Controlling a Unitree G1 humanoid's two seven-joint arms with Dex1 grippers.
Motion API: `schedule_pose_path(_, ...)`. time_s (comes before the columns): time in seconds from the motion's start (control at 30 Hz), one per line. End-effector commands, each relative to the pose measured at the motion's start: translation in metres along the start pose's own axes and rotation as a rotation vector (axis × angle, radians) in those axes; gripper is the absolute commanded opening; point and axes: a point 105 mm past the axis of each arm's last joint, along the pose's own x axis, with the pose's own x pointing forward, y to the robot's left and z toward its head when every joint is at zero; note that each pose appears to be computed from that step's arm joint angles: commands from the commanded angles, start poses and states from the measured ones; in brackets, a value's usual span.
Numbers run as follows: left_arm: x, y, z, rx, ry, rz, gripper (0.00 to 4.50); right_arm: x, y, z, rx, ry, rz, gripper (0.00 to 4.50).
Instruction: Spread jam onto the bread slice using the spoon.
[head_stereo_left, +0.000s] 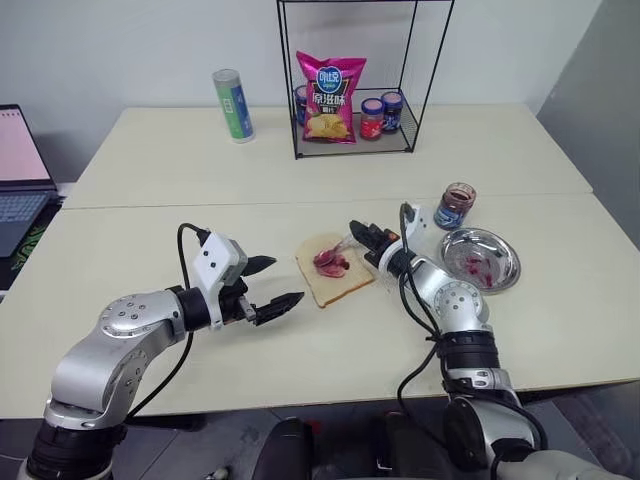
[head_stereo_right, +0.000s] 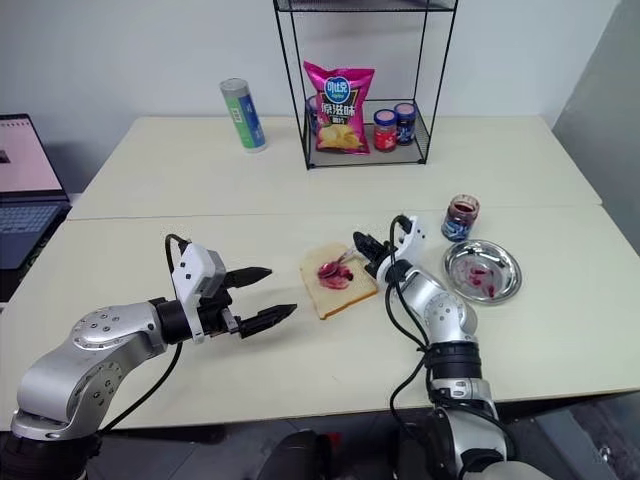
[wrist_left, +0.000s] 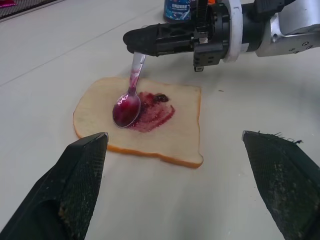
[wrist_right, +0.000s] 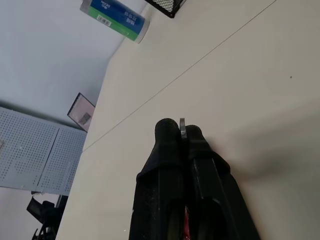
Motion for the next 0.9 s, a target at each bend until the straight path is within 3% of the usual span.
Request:
schedule_pose_path(0.03, 0.0, 0.001, 0.008, 0.042, -0.02, -0.003, 4.5, -0.002, 0.002, 0.02, -0.002, -0.069, -0.005, 0.03)
schedule_pose_path(0.37, 0.006, 0.003, 0.012, 0.048, -0.032, -0.014, 4.5, -0.01, 0.027, 0.045, 0.015, -0.136, 0.076, 0.03)
schedule_pose_path(0.57, 0.011, 0.001, 0.025, 0.055, -0.062, -0.058, 4.5, -0.039, 0.057, 0.054, -0.012, -0.132, 0.223, 0.03)
schedule_pose_path(0.9, 0.053, -0.02, 0.068, 0.211, -0.109, -0.304, 4.5, -0.116, 0.037, 0.095, -0.247, -0.27, 0.019, 0.03)
